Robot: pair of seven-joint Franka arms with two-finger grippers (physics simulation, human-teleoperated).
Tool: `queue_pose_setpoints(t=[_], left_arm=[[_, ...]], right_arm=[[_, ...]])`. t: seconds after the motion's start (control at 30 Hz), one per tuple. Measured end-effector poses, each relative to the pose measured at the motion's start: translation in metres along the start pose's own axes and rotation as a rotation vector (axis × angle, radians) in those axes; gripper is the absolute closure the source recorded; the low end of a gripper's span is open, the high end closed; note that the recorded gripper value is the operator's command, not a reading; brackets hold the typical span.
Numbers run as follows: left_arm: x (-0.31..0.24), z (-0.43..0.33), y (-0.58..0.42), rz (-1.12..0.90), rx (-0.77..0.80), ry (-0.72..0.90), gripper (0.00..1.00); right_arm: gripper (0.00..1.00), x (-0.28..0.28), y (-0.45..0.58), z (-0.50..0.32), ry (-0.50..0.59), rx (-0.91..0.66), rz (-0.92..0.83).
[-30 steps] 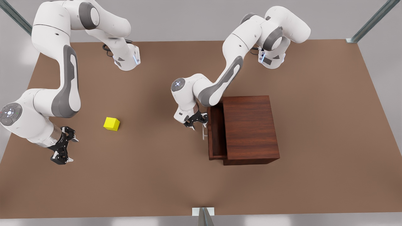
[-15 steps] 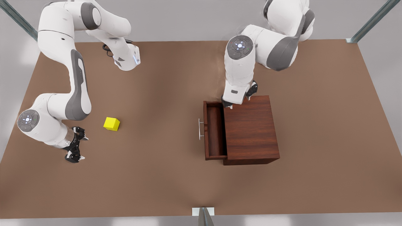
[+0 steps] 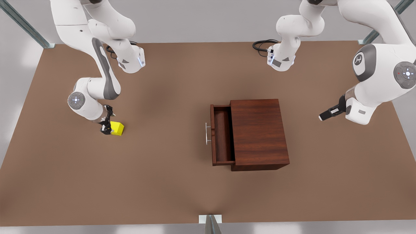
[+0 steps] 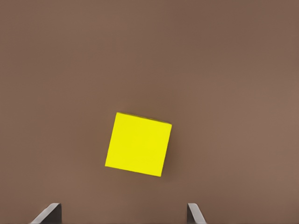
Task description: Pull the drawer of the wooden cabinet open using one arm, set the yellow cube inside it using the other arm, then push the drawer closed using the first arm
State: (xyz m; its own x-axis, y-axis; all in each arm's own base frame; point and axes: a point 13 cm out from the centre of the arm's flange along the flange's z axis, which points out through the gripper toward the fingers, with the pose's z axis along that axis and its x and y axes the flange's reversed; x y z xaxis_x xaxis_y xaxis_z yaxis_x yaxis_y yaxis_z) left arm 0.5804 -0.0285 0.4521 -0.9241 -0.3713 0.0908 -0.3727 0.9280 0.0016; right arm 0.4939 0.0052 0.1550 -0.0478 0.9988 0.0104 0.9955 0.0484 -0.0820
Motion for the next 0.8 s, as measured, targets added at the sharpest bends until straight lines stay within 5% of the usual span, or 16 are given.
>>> queue_pose_setpoints(t=[0.5,0.8], left_arm=[[0.016,-0.015,0.005,0.240,0.043,0.057,0.00],[-0.027,0.013,0.013,0.285,0.015,0.035,0.00]], right_arm=[[0.00,-0.022,0.023,0.061,-0.003,-0.064,0.062],[0.00,-0.033,0.005,0.062,-0.014,-0.064,0.072]])
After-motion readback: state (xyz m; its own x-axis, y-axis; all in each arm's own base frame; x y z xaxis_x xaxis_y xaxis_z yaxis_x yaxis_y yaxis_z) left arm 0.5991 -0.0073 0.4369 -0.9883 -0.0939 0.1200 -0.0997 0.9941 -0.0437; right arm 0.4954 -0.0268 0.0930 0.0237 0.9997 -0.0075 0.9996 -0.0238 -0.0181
